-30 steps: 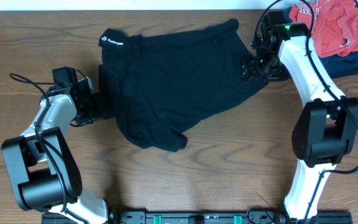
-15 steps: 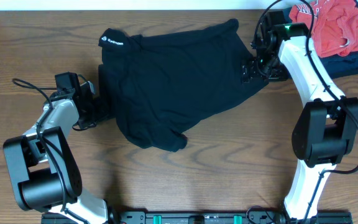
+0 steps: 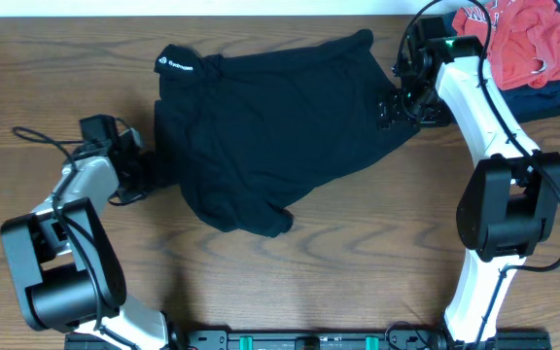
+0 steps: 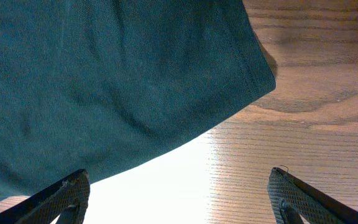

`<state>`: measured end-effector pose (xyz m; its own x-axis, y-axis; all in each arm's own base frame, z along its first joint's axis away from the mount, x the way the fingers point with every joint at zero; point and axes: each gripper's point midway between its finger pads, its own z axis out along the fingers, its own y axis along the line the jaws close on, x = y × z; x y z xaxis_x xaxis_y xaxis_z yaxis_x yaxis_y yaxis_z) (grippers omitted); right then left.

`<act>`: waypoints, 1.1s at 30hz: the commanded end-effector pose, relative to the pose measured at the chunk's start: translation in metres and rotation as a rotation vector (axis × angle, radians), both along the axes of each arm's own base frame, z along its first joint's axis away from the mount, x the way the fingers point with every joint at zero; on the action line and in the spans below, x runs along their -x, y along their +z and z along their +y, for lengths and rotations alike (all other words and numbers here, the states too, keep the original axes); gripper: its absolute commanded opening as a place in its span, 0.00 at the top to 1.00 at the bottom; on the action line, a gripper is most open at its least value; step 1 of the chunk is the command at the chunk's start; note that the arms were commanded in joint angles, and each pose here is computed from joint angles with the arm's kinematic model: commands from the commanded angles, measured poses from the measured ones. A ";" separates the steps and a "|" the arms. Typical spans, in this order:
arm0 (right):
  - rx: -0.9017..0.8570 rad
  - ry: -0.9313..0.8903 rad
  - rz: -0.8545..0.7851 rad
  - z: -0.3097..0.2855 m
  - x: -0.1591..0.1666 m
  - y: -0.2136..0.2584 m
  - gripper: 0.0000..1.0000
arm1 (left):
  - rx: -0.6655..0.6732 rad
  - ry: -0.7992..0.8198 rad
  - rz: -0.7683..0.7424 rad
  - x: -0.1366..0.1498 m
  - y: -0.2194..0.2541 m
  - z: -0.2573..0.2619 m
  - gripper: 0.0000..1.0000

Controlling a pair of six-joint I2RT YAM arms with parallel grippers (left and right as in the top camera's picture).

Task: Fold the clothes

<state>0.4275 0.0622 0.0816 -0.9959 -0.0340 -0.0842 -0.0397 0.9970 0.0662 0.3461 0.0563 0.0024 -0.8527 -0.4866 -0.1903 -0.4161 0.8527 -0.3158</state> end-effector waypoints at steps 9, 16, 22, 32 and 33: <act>0.004 -0.001 0.014 -0.004 0.001 -0.005 0.11 | -0.223 0.153 -0.159 -0.025 0.054 0.086 0.94; 0.004 -0.009 0.015 -0.006 0.001 -0.005 0.12 | -0.364 0.211 -0.166 -0.027 0.062 0.113 0.94; -0.002 -0.035 0.022 -0.005 0.003 -0.004 0.13 | -0.350 0.213 -0.178 -0.028 0.071 0.111 0.01; -0.029 -0.053 0.011 -0.008 0.026 0.041 0.13 | -0.047 -0.020 -0.359 -0.024 0.162 0.012 0.02; -0.030 -0.053 0.008 -0.008 0.028 0.045 0.12 | -0.038 -0.053 -0.350 -0.020 0.163 0.000 0.02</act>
